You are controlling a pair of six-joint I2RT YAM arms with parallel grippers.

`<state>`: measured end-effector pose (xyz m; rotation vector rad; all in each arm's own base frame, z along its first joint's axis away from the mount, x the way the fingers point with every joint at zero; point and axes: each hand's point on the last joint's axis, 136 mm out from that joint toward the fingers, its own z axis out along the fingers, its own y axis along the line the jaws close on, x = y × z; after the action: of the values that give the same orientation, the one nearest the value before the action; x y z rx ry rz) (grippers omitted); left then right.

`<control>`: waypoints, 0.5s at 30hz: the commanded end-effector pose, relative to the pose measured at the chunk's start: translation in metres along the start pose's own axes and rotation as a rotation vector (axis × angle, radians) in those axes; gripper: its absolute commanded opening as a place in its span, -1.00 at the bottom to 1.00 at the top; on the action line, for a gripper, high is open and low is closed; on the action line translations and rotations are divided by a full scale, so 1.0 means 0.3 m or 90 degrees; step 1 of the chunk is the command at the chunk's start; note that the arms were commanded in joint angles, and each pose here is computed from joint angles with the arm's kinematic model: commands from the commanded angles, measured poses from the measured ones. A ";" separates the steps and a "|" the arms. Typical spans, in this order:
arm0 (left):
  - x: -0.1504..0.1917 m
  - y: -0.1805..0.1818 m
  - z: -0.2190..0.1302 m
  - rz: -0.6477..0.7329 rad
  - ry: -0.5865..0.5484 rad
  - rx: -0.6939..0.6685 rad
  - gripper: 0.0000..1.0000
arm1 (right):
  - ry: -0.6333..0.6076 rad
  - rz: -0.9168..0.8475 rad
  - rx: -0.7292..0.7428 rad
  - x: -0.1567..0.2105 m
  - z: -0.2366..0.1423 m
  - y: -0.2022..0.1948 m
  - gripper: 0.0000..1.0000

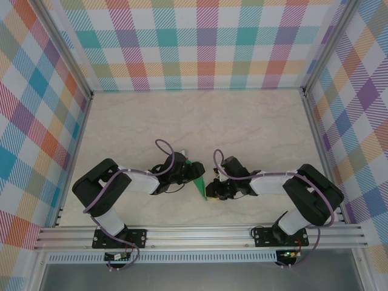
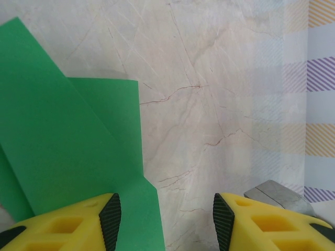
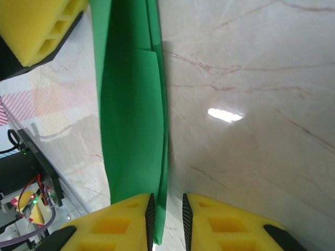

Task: Fold a paper plane with a square sheet of paper (pick it up from the middle)
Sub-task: Fold the wing for the fifth time at the center of the table.

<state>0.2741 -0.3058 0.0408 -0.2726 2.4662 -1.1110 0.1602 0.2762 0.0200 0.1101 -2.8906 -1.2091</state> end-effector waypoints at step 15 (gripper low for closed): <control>0.040 0.062 0.005 0.008 0.021 -0.050 0.05 | -0.030 -0.096 -0.002 -0.023 -0.039 0.117 -0.51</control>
<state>0.2742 -0.3061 0.0410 -0.2723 2.4673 -1.1111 0.1638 0.2851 0.0520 0.2584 -2.9741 -1.2470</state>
